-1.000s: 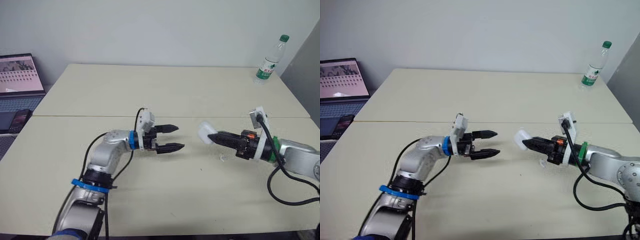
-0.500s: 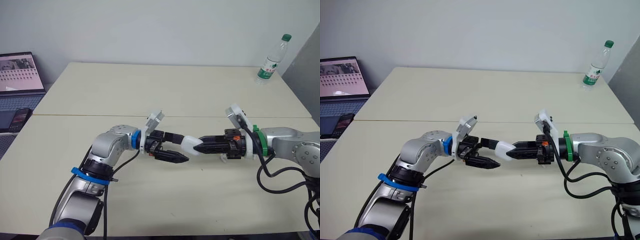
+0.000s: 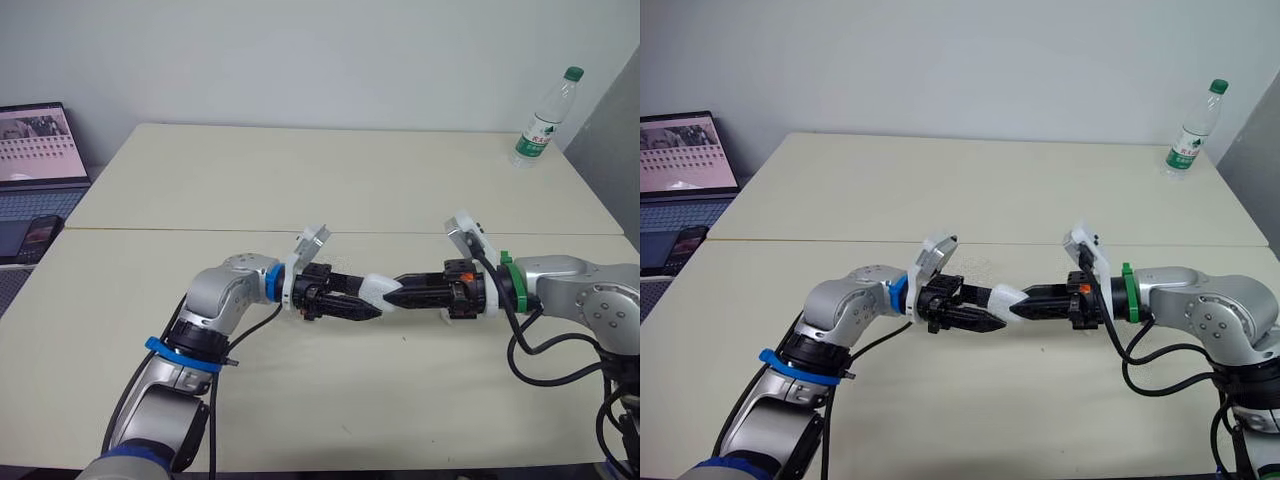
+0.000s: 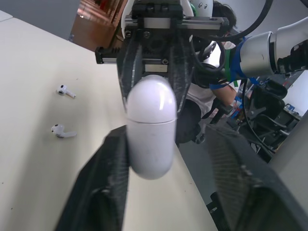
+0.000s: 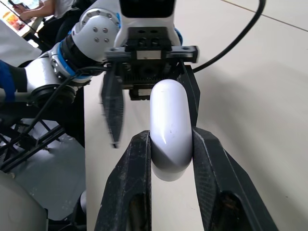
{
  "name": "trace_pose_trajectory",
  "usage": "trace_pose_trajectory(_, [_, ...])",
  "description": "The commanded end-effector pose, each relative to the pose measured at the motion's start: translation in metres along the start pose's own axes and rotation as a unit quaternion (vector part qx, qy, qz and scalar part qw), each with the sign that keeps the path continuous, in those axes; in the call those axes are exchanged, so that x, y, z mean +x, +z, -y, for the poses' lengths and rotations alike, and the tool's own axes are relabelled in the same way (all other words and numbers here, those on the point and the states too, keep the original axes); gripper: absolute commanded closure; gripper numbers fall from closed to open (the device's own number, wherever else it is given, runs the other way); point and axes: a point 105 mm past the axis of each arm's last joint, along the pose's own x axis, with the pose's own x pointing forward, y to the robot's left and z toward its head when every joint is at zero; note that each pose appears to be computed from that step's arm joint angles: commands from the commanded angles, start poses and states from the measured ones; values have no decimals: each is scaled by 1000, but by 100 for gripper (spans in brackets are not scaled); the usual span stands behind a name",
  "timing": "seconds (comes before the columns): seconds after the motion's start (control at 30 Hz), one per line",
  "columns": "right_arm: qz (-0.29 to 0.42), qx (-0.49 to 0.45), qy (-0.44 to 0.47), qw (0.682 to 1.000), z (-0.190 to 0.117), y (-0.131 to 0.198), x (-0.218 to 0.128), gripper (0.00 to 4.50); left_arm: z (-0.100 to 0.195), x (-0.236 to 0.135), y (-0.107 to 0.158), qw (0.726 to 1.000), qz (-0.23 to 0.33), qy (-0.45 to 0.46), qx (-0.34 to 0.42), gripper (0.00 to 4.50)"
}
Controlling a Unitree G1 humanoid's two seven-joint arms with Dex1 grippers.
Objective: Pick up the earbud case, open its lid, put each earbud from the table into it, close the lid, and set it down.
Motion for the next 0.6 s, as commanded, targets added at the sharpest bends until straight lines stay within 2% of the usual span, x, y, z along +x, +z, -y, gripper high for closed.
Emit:
trace_pose_trajectory(0.03, [13,-28,-8,999,-2,12,-6,374,7,4,4,1000,-4,-18,15,323])
trace_pose_trajectory(0.1, [12,-28,-7,1000,-2,11,-6,374,7,5,5,1000,-3,-17,15,377])
trace_pose_trajectory(0.4, [25,-46,-14,999,0,15,-6,374,3,5,1,1000,-7,-12,16,376])
trace_pose_trajectory(0.6, [9,-56,-53,997,9,15,-8,165,-2,4,1,1000,1,1,18,376])
